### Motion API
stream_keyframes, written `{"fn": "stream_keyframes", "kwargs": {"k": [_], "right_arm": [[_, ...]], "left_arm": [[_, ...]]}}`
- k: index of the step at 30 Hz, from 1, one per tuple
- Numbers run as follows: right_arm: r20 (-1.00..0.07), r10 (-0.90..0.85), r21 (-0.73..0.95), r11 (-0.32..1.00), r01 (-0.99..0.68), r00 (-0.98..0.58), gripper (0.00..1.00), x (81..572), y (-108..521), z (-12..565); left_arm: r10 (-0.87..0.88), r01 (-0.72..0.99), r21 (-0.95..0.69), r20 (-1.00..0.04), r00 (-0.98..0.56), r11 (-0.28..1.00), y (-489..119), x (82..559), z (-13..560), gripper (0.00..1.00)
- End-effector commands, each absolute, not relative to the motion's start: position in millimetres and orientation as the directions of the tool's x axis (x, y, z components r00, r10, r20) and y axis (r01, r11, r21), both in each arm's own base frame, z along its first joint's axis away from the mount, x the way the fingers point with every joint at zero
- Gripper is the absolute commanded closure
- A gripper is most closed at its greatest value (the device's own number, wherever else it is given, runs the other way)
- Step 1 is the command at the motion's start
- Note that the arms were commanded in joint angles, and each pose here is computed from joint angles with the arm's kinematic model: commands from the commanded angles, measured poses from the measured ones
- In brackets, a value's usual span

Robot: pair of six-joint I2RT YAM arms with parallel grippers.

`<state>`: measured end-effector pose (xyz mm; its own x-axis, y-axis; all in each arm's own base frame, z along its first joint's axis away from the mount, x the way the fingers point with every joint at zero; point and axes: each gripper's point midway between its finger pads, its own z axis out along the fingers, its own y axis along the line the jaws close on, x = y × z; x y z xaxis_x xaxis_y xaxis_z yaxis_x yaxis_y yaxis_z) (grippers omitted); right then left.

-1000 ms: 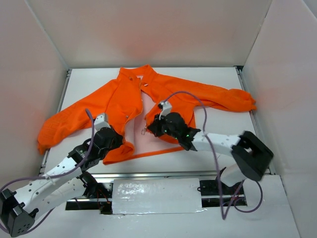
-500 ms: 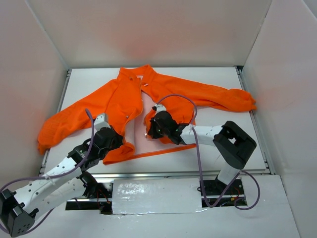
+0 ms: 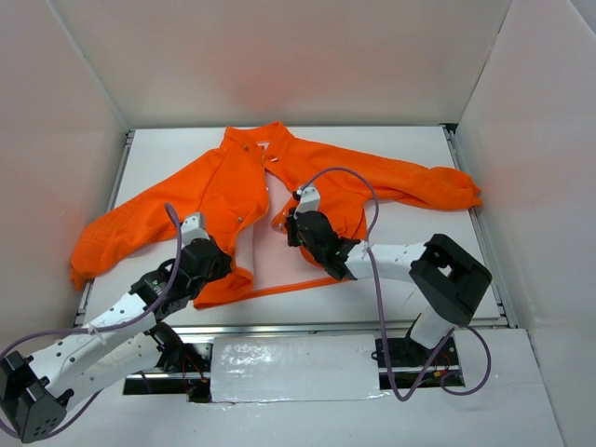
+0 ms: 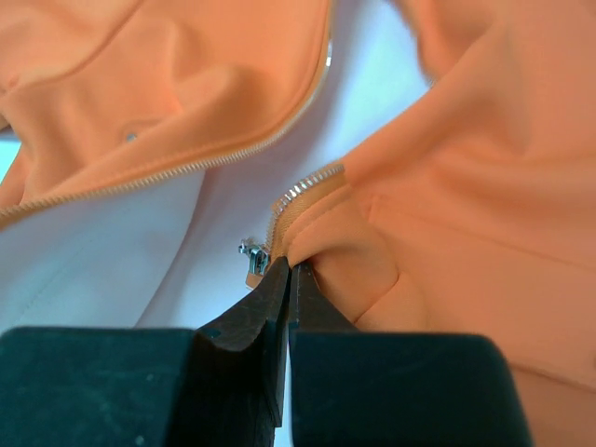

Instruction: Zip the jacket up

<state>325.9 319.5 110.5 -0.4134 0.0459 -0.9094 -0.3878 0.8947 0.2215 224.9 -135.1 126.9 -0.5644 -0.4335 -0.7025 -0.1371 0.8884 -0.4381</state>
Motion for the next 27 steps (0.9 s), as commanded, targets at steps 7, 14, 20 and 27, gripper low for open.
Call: {"fn": "stream_keyframes", "kwargs": {"k": [7, 14, 20, 27], "right_arm": [[-0.970, -0.133, -0.104, 0.984, -0.147, -0.205, 1.00, 347.2, 291.0, 161.9], [-0.999, -0.047, -0.032, 0.805, -0.592, -0.009, 1.00, 273.8, 333.8, 177.4], [-0.999, -0.033, -0.004, 0.695, -0.719, -0.027, 1.00, 249.4, 329.2, 188.4], [-0.954, -0.272, -0.205, 0.898, -0.390, -0.124, 1.00, 320.4, 310.6, 162.0]], "left_arm": [[-0.438, -0.119, -0.447, -0.731, -0.523, 0.887, -136.7, 234.7, 150.0, 1.00], [-0.435, -0.115, -0.445, -0.730, -0.527, 0.888, -137.1, 234.1, 150.3, 1.00], [-0.430, -0.122, -0.434, -0.741, -0.516, 0.893, -130.8, 232.7, 154.8, 1.00], [-0.444, -0.110, -0.456, -0.737, -0.510, 0.883, -133.5, 232.5, 161.1, 1.00]]}}
